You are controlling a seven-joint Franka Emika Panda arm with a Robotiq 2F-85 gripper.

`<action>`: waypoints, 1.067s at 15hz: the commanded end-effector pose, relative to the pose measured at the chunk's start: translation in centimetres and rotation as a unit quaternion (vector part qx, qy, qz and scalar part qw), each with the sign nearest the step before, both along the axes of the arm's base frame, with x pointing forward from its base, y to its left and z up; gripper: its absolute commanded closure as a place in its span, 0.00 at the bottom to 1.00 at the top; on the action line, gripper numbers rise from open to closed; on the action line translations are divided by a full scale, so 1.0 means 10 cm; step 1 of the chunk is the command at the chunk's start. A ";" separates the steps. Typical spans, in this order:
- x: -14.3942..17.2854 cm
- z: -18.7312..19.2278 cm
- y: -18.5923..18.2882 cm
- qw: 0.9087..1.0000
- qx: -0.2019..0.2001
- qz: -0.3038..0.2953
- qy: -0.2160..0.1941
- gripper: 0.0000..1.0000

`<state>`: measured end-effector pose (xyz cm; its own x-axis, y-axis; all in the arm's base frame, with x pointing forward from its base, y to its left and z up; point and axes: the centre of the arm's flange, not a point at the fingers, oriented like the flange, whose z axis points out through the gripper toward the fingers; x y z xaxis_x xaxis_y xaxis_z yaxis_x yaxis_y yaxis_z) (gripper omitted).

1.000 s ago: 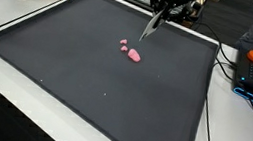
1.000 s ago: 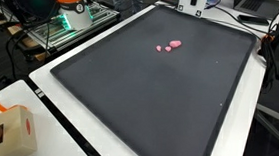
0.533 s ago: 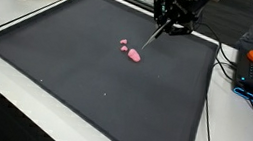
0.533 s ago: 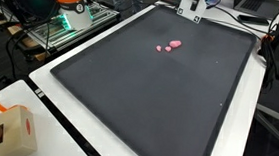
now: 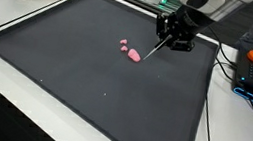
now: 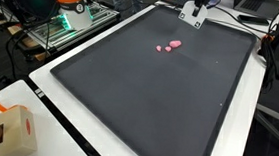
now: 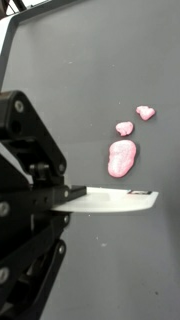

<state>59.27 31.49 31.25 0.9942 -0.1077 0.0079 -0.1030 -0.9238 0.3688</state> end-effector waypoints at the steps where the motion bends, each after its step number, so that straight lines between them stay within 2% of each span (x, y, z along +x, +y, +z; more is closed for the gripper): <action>1: 0.17 -0.11 0.11 1.000 -0.021 0.004 0.013 0.99; 12: 0.36 -0.25 -0.06 0.999 0.003 -0.001 0.033 0.99; 16: 0.44 -0.24 -0.21 0.999 0.023 -0.005 0.047 0.99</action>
<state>62.77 30.26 28.84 0.9933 -0.1088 -0.0401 -0.0871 -0.9284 0.3613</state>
